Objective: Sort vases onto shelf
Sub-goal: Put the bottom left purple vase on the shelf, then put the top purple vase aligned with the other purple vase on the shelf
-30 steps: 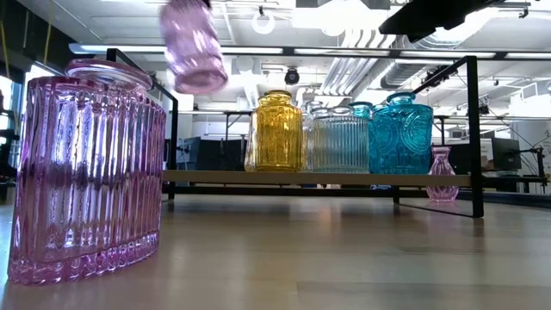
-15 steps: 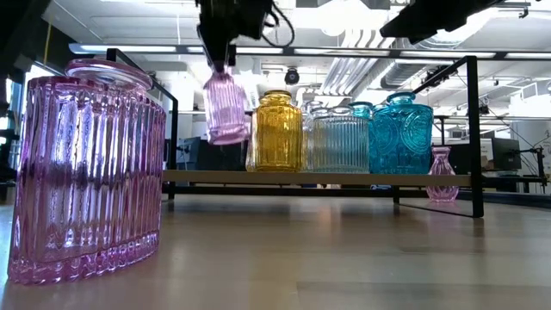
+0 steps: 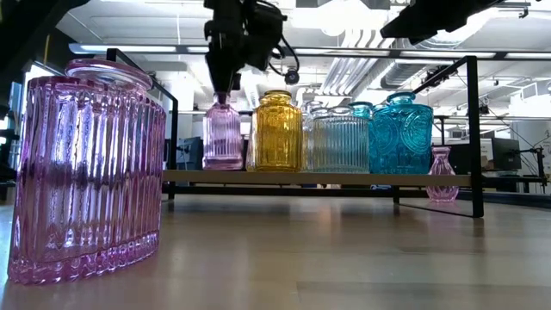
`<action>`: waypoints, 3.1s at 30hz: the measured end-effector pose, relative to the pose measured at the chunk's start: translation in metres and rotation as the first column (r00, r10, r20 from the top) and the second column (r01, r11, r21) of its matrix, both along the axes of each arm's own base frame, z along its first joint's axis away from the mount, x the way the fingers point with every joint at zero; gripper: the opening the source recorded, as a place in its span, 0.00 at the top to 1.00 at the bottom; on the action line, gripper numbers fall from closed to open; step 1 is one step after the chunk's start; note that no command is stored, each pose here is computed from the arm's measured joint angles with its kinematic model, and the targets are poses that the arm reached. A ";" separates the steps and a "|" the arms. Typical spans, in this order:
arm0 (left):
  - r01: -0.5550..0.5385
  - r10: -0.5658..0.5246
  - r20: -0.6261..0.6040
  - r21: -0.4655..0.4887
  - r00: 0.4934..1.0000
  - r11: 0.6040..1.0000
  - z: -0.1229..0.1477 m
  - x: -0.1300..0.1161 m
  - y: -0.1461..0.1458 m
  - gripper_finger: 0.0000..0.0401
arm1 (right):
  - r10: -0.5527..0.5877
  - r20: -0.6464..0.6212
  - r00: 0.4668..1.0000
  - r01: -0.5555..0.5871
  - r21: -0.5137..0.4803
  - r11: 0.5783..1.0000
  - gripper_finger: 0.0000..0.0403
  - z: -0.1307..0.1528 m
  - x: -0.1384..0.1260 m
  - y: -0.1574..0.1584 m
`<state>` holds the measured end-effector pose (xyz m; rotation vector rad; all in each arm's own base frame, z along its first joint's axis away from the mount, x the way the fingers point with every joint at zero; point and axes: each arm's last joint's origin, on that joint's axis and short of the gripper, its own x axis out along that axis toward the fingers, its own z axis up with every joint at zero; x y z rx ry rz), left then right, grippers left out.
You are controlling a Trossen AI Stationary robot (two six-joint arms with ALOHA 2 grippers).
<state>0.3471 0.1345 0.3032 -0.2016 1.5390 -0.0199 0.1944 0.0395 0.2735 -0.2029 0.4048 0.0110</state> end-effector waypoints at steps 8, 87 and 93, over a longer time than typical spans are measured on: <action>0.017 -0.017 -0.021 0.009 1.000 1.000 -0.007 0.003 0.002 0.95 | 0.000 0.000 1.000 0.000 0.000 1.000 1.00 0.000 0.000 0.000; 0.119 -0.270 0.629 0.271 0.729 0.955 0.045 -0.037 -0.055 0.99 | -0.174 0.001 0.985 0.174 -0.008 0.985 1.00 0.011 -0.045 -0.005; 0.021 -0.280 0.795 0.320 0.537 0.947 0.031 -0.075 -0.071 0.98 | -0.376 -0.007 0.926 0.376 0.018 0.926 1.00 0.009 -0.059 -0.013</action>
